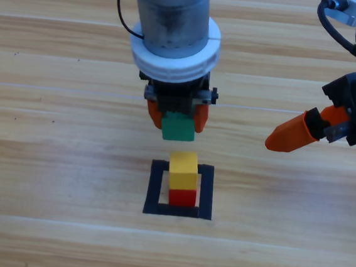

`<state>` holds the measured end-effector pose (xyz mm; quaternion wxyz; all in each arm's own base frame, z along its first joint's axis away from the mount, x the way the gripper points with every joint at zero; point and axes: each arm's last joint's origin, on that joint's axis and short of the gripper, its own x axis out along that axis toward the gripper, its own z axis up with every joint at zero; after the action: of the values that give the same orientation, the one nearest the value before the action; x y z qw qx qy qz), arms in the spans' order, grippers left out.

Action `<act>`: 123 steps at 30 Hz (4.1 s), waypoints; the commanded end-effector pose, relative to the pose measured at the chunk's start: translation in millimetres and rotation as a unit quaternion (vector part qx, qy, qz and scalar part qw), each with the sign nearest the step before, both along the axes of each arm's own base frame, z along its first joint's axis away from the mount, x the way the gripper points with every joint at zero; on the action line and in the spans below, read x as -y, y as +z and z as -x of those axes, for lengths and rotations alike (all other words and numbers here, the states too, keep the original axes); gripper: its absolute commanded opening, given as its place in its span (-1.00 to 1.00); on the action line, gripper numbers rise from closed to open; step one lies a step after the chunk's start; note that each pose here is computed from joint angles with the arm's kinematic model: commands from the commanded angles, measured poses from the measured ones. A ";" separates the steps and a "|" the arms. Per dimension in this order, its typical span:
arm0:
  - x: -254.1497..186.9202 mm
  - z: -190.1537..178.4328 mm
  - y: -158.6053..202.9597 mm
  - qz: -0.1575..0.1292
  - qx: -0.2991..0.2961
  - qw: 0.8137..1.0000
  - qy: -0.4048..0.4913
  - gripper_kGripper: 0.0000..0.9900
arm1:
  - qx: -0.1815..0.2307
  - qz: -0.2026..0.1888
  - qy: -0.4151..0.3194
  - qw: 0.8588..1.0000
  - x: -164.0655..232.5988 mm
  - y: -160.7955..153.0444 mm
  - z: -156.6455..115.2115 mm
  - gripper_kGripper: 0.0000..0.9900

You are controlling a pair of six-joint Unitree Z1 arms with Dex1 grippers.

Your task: Stack the blocks in the rectangular block: red at the bottom, yellow in the middle, green on top

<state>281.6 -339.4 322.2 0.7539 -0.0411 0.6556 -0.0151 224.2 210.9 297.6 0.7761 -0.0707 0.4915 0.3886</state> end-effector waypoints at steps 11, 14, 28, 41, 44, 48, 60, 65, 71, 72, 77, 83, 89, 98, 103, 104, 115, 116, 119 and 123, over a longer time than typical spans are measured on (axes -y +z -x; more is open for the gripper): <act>24.0 1.8 -46.3 -0.048 -0.028 0.998 0.021 -1.00 | 0.009 -0.003 -0.017 1.000 13.4 2.2 1.9 1.00; 26.6 -0.2 -51.6 -0.051 -0.030 0.998 0.021 -1.00 | 0.007 -0.002 -0.017 1.000 12.8 0.8 1.2 1.00; 31.2 -3.7 -61.7 -0.057 -0.034 0.998 0.017 -1.00 | 0.008 -0.001 -0.016 1.000 12.8 0.8 1.2 1.00; 33.9 -5.6 -66.8 -0.059 -0.036 0.998 0.012 -1.00 | 0.008 -0.001 -0.016 1.000 12.8 0.8 1.2 1.00; 34.2 -5.8 -67.2 -0.059 -0.037 0.998 0.012 -1.00 | 0.006 0.000 -0.016 1.000 12.3 -0.5 0.5 1.00; 34.7 -6.1 -69.7 -0.061 -0.039 0.997 0.011 -1.00 | 0.006 0.000 -0.016 1.000 12.3 -0.5 0.5 1.00; 35.9 -6.9 -75.5 -0.066 -0.043 0.997 0.010 -1.00 | 0.006 0.001 -0.016 1.000 12.1 -1.0 0.2 1.00; 35.9 -6.9 -75.5 -0.066 -0.043 0.997 0.010 -1.00 | 0.005 0.001 -0.016 1.000 11.9 -1.5 0.0 1.00; 35.8 -6.8 -75.8 -0.066 -0.044 0.997 0.008 -1.00 | 0.005 0.001 -0.016 1.000 11.9 -1.5 0.0 1.00; 35.5 -6.6 -75.8 -0.066 -0.044 0.997 0.008 -1.00 | 0.005 0.001 -0.016 1.000 11.9 -1.5 0.0 1.00; 38.7 -3.5 -72.3 -0.061 -0.040 0.997 0.006 0.98 | 0.005 0.002 -0.015 1.000 11.7 -1.9 -0.2 1.00; 39.3 -4.1 -68.8 -0.057 -0.035 0.998 0.003 1.00 | 0.004 0.002 -0.015 1.000 11.5 -2.4 -0.5 1.00; 35.0 -1.7 -54.2 -0.049 -0.021 0.999 0.001 1.00 | 0.008 0.000 -0.014 1.000 12.4 0.3 0.6 1.00; -20.2 27.8 64.8 0.034 0.083 0.996 -0.003 1.00 | 0.004 -0.010 0.005 1.000 13.1 5.9 4.4 1.00; -76.8 66.2 130.7 0.073 0.178 0.981 -0.012 1.00 | 0.008 -0.013 0.008 1.000 13.8 9.3 5.4 1.00; -88.1 73.9 133.5 0.074 0.195 0.978 -0.022 1.00 | 0.007 -0.013 0.008 1.000 13.6 8.9 5.1 1.00; -166.4 164.9 50.2 0.125 0.328 0.890 -0.291 1.00 | -0.007 -0.008 0.015 1.000 10.0 0.5 2.1 1.00; -165.9 165.4 46.9 0.124 0.327 0.887 -0.300 1.00 | -0.008 -0.008 0.016 1.000 9.6 -0.4 1.7 1.00; -167.8 166.9 39.0 0.122 0.328 0.884 -0.310 1.00 | -0.009 -0.008 0.021 1.000 8.1 -1.3 2.3 1.00; -169.1 167.6 32.1 0.120 0.329 0.883 -0.313 1.00 | -0.011 -0.006 0.022 1.000 6.4 -3.2 0.8 1.00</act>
<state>121.3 -172.9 361.0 0.8767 0.0767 0.3442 -0.3273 223.3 211.3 298.0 0.7654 -0.0753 0.4874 0.4133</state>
